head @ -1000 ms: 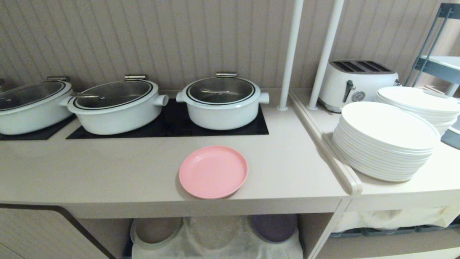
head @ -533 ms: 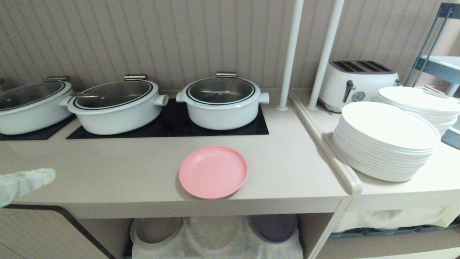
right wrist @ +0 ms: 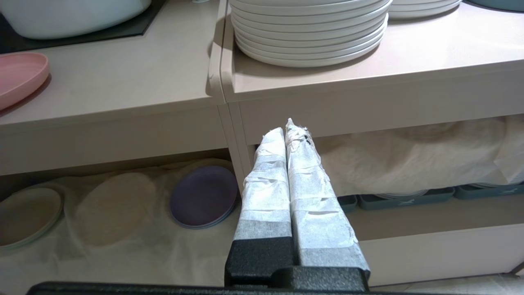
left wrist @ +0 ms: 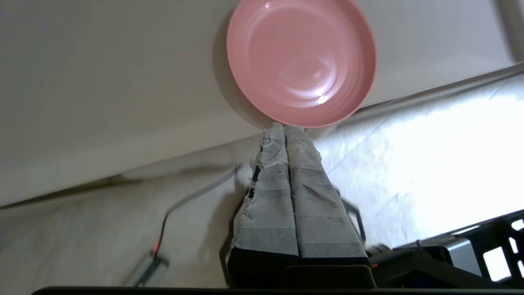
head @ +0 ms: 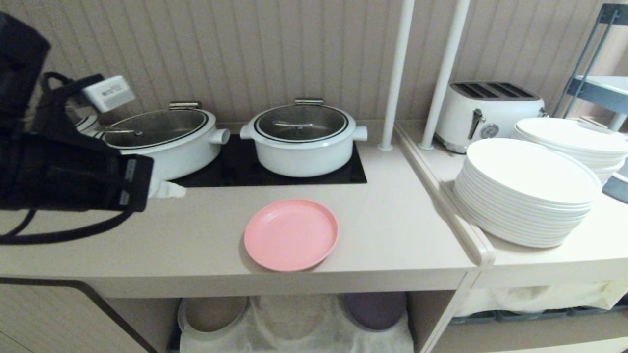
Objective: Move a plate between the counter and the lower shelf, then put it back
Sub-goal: Pick up the plate
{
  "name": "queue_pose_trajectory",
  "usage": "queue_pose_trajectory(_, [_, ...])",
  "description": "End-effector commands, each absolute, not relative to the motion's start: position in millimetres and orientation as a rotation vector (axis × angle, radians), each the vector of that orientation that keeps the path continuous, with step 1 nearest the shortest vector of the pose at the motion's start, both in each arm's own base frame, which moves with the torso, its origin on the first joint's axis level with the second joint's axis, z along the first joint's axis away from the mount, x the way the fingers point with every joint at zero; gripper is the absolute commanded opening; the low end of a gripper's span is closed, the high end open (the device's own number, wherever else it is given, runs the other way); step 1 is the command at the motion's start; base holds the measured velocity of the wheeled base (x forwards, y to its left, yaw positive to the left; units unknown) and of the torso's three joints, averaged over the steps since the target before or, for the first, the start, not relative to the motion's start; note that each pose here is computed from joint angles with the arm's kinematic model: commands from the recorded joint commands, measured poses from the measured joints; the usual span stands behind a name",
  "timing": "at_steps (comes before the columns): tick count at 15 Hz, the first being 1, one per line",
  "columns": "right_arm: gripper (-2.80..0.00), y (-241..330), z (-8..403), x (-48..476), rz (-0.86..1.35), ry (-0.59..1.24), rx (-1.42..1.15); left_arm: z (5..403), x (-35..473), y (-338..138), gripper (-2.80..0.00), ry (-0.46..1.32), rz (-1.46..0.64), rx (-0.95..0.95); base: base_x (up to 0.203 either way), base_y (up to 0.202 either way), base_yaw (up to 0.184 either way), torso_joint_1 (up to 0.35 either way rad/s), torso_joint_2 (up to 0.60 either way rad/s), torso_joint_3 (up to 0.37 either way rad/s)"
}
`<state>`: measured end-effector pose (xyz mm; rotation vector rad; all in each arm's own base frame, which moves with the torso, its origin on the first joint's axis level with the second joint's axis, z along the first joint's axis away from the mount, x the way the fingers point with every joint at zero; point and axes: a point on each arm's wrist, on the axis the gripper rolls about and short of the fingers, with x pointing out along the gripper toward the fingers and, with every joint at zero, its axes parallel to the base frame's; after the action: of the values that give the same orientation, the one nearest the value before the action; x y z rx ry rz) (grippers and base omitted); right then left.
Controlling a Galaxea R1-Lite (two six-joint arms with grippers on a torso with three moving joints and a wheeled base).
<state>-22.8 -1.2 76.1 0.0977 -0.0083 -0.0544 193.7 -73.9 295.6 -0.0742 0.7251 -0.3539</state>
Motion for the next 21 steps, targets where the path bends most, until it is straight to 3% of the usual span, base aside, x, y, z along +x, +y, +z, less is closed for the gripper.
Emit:
queue_pose_trajectory(1, [-2.80, -1, 76, -23, -0.055, -0.009, 0.098, 279, 231, -95, -2.80, 0.851, -0.343, -0.044, 0.000, 0.000, 0.000, 0.000, 0.00, 0.000])
queue_pose_trajectory(7, [-2.80, -1, 76, -23, -0.055, -0.009, 0.098, 237, 284, -127, -2.80, 0.983, -0.182, 0.090, 0.000, 0.000, 0.000, 0.000, 0.00, 0.000])
queue_pose_trajectory(18, [-2.80, -1, 76, -23, -0.055, -0.009, 0.098, 191, 326, -155, -2.80, 1.078, -0.173, 0.140, 0.000, 0.000, 0.000, 0.000, 0.00, 0.000])
queue_pose_trajectory(19, [-2.80, -1, 76, -23, -0.055, -0.009, 0.098, 191, 328, -156, 0.00, 1.077, -0.173, 0.140, 0.000, 0.000, 0.000, 0.000, 0.00, 0.000])
queue_pose_trajectory(21, [-2.80, -1, 76, -23, -0.055, -0.009, 0.098, 192, 329, -157, 0.00, 1.070, -0.174, 0.138, 0.000, 0.000, 0.000, 0.000, 0.00, 0.000])
